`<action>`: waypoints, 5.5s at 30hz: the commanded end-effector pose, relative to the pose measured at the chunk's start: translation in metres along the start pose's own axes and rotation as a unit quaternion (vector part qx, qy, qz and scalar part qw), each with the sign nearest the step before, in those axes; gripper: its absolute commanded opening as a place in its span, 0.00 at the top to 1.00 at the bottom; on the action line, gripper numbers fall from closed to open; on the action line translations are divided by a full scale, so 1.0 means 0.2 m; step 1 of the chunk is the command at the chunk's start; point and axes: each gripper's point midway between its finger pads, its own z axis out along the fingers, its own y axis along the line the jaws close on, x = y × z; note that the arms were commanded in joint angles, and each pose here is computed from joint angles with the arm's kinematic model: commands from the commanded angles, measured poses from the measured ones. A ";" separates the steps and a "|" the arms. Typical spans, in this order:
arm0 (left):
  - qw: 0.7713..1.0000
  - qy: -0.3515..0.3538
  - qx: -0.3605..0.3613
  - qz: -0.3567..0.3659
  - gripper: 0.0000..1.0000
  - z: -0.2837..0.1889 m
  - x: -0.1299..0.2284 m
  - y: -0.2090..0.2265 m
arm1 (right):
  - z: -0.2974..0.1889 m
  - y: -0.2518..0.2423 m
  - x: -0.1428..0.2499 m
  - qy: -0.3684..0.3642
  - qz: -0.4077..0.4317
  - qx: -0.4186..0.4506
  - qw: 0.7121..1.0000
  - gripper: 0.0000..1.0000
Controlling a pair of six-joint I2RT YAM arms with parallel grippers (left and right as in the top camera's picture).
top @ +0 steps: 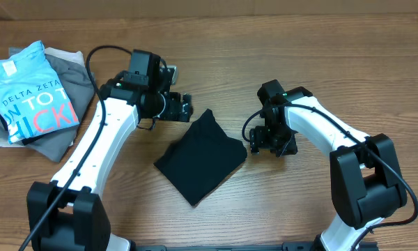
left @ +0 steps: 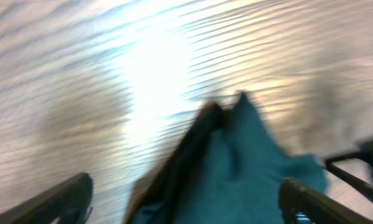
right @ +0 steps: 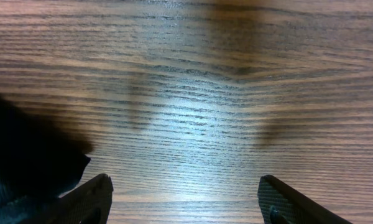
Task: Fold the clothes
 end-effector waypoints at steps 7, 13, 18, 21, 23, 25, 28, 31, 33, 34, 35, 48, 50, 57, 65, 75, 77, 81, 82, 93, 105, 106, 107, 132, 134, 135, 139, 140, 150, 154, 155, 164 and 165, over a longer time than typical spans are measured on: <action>0.982 0.093 0.132 0.100 0.00 0.33 0.16 -0.09 | 0.00 -0.01 0.00 0.002 0.004 0.005 1.000 0.20; 0.968 0.140 0.176 0.109 0.00 0.54 0.28 -0.07 | 0.00 -0.01 0.00 0.002 0.004 0.005 1.000 0.20; 0.957 0.192 0.204 0.074 0.12 0.67 0.42 -0.06 | 0.00 -0.01 0.01 0.003 0.004 0.005 1.000 0.20; 0.951 0.222 0.207 0.058 0.39 0.70 0.50 -0.04 | 0.00 -0.02 0.01 0.004 0.004 0.006 1.000 0.20; 0.950 0.228 0.207 0.055 0.52 0.70 0.51 -0.04 | 0.00 -0.02 0.01 0.004 0.004 0.006 1.000 0.20; 0.949 0.230 0.207 0.056 0.53 0.70 0.52 -0.04 | 0.00 -0.02 0.01 0.004 0.004 0.006 1.000 0.20; 0.946 0.242 0.206 0.060 0.51 0.70 0.55 -0.07 | 0.00 -0.02 0.01 0.006 0.005 0.007 1.000 0.20; 0.942 0.252 0.209 0.075 0.53 0.70 0.58 -0.11 | 0.00 -0.02 0.02 0.009 0.005 0.008 1.000 0.20; 0.938 0.263 0.207 0.092 0.53 0.69 0.61 -0.12 | 0.00 -0.02 0.02 0.011 0.005 0.008 1.000 0.20; 0.936 0.268 0.204 0.100 0.56 0.70 0.63 -0.13 | 0.00 -0.02 0.03 0.012 0.005 0.008 1.000 0.20; 0.935 0.272 0.201 0.103 0.70 0.70 0.64 -0.13 | 0.00 -0.02 0.03 0.011 0.005 0.008 1.000 0.20; 0.975 0.201 0.089 0.039 0.96 0.47 0.14 0.13 | 0.00 -0.07 0.02 0.013 0.045 0.007 0.999 0.19; 0.986 0.158 0.058 0.020 0.96 0.35 -0.03 0.20 | -0.01 -0.11 0.00 0.012 0.059 0.005 0.998 0.19; 0.997 0.006 -0.064 -0.042 0.96 -0.21 -0.40 0.47 | -0.03 -0.25 -0.03 0.012 0.105 -0.002 0.994 0.19; 0.966 -0.147 -0.203 -0.068 0.96 -0.92 -0.49 0.70 | -0.03 -0.30 -0.05 0.006 0.112 -0.007 0.994 0.19; 0.919 -0.234 -0.286 -0.139 0.95 -1.30 -0.46 1.08 | -0.03 -0.30 -0.05 0.007 0.112 -0.007 0.994 0.18; 0.911 -0.244 -0.296 -0.153 0.93 -1.33 -0.45 1.19 | -0.03 -0.30 -0.05 0.007 0.113 -0.007 0.994 0.18; 0.907 -0.230 -0.306 -0.173 0.93 -1.27 -0.43 1.35 | -0.03 -0.30 -0.05 0.009 0.113 -0.006 0.994 0.18; 0.907 -0.226 -0.307 -0.177 0.93 -1.25 -0.43 1.38 | -0.03 -0.30 -0.04 0.010 0.113 -0.006 0.994 0.18; 0.888 -0.234 -0.331 -0.217 0.91 -1.13 -0.42 1.80 | -0.03 -0.30 -0.03 0.014 0.114 -0.005 0.993 0.18; 0.878 -0.200 -0.342 -0.269 0.62 -0.93 -0.25 2.18 | -0.03 -0.30 -0.03 0.016 0.116 -0.005 0.993 0.18; 0.878 -0.196 -0.343 -0.272 0.60 -0.91 -0.24 2.21 | -0.03 -0.30 -0.03 0.016 0.116 -0.005 0.993 0.18; 0.877 -0.191 -0.343 -0.278 0.54 -0.89 -0.21 2.24 | -0.03 -0.30 -0.03 0.016 0.116 -0.005 0.993 0.18; 0.854 -0.336 -0.355 -0.177 0.00 -1.58 -0.59 1.65 | -0.05 -0.15 -0.17 -0.028 0.103 -0.097 0.990 0.00; 0.878 -0.316 -0.323 -0.158 0.00 -1.47 -0.63 1.49 | -0.08 -0.11 -0.25 -0.056 0.093 -0.122 0.987 0.00; 0.897 -0.298 -0.292 -0.143 0.00 -1.37 -0.66 1.37 | -0.12 -0.08 -0.31 -0.080 0.084 -0.136 0.984 0.00; 0.951 -0.220 -0.195 -0.100 0.00 -1.05 -0.66 0.99 | -0.28 -0.04 -0.50 -0.153 0.064 -0.152 0.974 0.00; 0.959 -0.200 -0.178 -0.092 0.00 -0.99 -0.65 0.91 | -0.36 -0.02 -0.56 -0.178 0.049 -0.155 0.971 0.00; 0.989 0.063 -0.134 -0.013 0.00 -0.62 -0.19 0.28 | -0.94 -0.10 -0.69 -0.259 0.051 -0.121 0.957 0.00; 0.986 0.096 -0.135 -0.025 0.00 -0.64 -0.09 0.24 | -1.04 -0.12 -0.61 -0.272 0.054 -0.116 0.954 0.00; 0.986 0.098 -0.135 -0.026 0.00 -0.66 -0.08 0.23 | -1.08 -0.13 -0.57 -0.277 0.056 -0.111 0.953 0.00; 0.987 -0.049 -0.151 0.003 0.00 -0.97 -0.09 0.15 | -1.33 -0.22 -0.32 -0.391 0.056 -0.081 0.915 0.00; 0.985 -0.075 -0.155 0.008 0.00 -1.01 -0.07 0.15 | -1.33 -0.22 -0.29 -0.409 0.053 -0.084 0.907 0.00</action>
